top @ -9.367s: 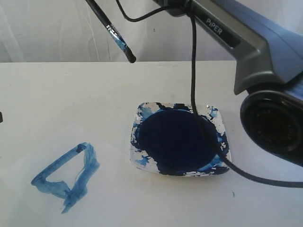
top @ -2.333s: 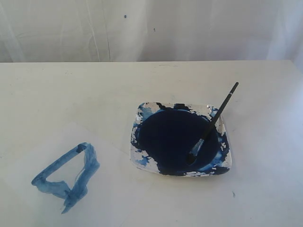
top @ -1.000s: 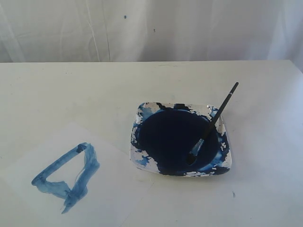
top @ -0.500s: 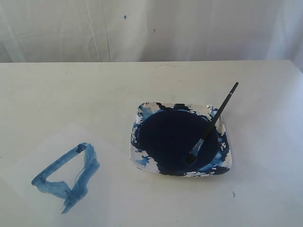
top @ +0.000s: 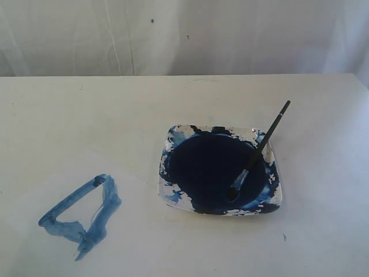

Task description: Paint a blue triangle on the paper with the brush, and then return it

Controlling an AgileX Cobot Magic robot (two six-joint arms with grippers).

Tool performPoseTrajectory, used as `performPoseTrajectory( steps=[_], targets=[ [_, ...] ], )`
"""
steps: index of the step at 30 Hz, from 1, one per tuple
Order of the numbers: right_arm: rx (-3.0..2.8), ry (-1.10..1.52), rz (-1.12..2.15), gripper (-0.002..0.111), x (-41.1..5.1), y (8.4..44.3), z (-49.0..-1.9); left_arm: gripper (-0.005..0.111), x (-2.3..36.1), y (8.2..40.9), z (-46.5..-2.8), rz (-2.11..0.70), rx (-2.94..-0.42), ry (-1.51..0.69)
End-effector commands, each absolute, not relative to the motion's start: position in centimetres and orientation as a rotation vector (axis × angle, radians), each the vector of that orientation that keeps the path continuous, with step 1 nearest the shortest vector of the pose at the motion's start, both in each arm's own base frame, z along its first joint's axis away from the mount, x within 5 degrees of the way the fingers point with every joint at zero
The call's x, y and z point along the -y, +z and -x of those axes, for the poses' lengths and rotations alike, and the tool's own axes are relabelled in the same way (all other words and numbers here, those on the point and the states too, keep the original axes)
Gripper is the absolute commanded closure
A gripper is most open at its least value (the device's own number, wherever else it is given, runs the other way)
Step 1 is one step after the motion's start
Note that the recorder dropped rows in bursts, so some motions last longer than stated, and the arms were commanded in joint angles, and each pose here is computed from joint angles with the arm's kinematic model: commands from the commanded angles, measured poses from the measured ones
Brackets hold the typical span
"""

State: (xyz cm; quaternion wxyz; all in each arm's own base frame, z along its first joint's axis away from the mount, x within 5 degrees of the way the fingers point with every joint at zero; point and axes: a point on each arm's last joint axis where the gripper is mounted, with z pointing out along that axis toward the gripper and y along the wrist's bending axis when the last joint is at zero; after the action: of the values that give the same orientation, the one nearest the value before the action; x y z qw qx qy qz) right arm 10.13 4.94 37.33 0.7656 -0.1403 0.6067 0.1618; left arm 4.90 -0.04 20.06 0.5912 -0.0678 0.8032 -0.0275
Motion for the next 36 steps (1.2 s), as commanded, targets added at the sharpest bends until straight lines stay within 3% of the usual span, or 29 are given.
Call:
performPoseTrajectory(
  steps=[1,5,14,36],
  targets=[
    [-1.318,0.335,0.304,0.106,-4.8,37.2,-10.1,0.107,0.3,18.4,-4.9,0.077,-1.931,-0.091],
    [-1.318,0.335,0.304,0.106,-4.8,37.2,-10.1,0.107,0.3,16.0,-4.9,0.075,-2.014,-0.087],
    [-1.318,0.335,0.304,0.106,-4.8,37.2,-10.1,0.107,0.1,16.0,-5.0,-0.174,-2.002,0.098],
    [-1.318,0.335,0.304,0.106,-4.8,37.2,-10.1,0.107,0.1,17.3,-5.4,-0.092,-1.855,0.067]
  ],
)
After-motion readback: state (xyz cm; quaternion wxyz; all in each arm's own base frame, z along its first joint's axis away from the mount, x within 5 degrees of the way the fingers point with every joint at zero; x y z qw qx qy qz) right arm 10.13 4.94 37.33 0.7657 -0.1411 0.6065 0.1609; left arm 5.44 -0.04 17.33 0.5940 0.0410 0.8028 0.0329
